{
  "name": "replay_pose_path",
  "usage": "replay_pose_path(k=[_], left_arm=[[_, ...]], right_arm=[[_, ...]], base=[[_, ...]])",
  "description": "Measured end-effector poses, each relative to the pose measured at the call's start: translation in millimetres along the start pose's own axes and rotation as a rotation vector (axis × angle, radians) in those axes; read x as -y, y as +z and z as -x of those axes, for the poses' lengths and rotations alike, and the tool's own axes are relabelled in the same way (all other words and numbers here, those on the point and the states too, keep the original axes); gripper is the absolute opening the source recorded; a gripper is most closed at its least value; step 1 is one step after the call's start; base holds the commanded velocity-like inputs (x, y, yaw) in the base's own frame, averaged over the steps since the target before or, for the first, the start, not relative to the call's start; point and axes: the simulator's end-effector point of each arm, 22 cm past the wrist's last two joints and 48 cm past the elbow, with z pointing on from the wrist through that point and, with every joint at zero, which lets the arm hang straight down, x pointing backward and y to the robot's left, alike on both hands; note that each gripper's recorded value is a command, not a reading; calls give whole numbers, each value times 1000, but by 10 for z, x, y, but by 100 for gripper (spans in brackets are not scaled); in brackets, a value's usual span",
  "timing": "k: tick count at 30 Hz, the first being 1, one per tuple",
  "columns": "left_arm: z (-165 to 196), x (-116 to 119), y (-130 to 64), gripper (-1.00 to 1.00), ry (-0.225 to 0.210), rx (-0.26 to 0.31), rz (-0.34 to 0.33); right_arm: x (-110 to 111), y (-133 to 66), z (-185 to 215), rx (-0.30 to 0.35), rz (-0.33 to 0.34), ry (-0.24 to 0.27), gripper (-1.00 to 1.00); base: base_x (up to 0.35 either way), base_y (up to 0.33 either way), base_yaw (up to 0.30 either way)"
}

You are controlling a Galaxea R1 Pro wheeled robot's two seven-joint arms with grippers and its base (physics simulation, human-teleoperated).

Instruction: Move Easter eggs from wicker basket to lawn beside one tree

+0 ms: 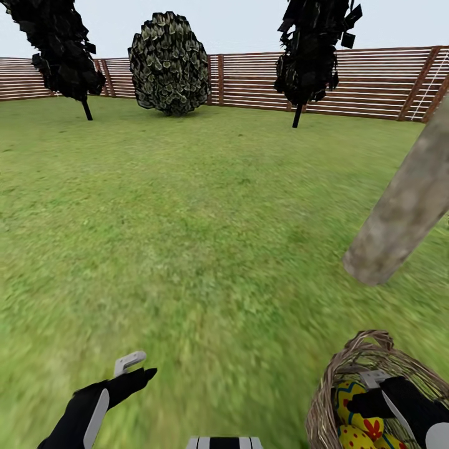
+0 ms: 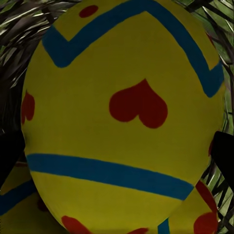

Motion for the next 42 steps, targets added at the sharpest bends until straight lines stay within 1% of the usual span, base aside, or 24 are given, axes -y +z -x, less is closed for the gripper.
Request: replay_pose_path(k=[3,6,11,18,21,28,31,37,42], left_arm=[[2,3,-2,100,-1,1,-1],[1,10,27,100,2,24,-2],[-10,24,36,100,3,24,-3],[-7,22,32,100,2,25,-3],[-6,26,31,100,3,25,-4],[-8,32,32,100,1,25,-5],[-27,75,41,100,1,23,-10],[-41,103,50,100,-2,21,-14],[22,183,3,100,0,40,-21]], right_arm=[[1,-3,3,1,-1,-1,-100],[-1,-2,1,0,-2,-4,-100],[-11,2,0,0,1,-1,-100],[-16,6,9,8,0,-10,-100],[-10,9,-10,3,-3,-16,-100],[-19,7,-1,6,0,-11,-100],[-20,7,0,6,1,-10,-100],[-17,9,3,7,1,-8,-100],[-9,-68,74,28,0,-7,-100]], base=[[-57,0,0],[-1,0,0],[-226,0,0],[-13,0,0],[250,0,0],[326,0,0],[281,0,0],[18,0,0],[0,0,0]])
